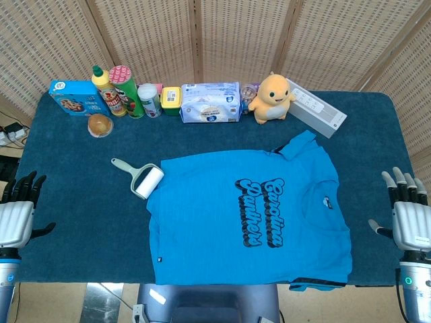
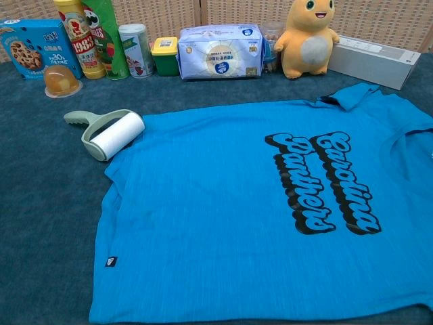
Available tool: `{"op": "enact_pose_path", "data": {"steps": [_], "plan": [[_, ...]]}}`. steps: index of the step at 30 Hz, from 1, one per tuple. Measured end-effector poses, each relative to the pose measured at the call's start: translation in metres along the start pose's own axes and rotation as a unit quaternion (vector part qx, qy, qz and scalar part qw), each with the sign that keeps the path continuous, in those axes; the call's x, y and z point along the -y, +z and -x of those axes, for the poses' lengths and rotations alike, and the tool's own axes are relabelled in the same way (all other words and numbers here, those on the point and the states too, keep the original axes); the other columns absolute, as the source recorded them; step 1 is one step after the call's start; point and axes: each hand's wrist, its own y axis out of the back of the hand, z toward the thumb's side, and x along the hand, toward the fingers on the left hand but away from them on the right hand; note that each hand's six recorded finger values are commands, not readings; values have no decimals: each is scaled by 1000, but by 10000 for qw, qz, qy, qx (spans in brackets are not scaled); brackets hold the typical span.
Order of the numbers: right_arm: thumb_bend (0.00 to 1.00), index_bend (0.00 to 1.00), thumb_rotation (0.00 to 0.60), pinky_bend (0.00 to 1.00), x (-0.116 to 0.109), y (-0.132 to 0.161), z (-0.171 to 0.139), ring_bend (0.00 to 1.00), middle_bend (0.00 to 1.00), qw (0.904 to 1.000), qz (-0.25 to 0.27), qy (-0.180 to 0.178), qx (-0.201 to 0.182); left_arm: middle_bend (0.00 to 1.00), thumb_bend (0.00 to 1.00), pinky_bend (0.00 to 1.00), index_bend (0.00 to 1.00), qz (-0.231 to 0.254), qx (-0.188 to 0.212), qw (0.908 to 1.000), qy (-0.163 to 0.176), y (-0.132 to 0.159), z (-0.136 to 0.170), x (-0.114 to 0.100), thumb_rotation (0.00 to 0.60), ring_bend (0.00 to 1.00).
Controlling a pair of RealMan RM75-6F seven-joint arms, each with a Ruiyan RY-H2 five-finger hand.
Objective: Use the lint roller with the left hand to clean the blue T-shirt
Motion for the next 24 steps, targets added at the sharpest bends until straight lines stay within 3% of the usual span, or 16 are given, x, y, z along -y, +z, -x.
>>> {"op": "enact_pose_path", "data": {"steps": [7, 13, 22, 24], "plan": [[0, 95, 600, 0, 5, -4, 2, 0, 0, 9999, 7, 113, 111, 0, 12, 0, 0, -78, 167, 9998, 55, 4, -5, 1, 600, 0], [0, 95, 600, 0, 0, -7, 3, 0, 0, 9998, 78, 31, 182, 0, 17, 0, 0, -63, 636, 9979, 36, 8, -23, 0, 600, 0], [0, 95, 600, 0, 3, -11, 4, 0, 0, 9993, 16, 42, 365, 0, 16, 3, 0, -21, 1618, 9866, -203, 2, -84, 1, 600, 0], [0, 94, 600, 0, 5, -12, 5, 0, 0, 9991, 9, 89, 420, 0, 16, 48, 0, -108, 1811, 9831, -258, 1, -103, 1, 600, 0]]}}
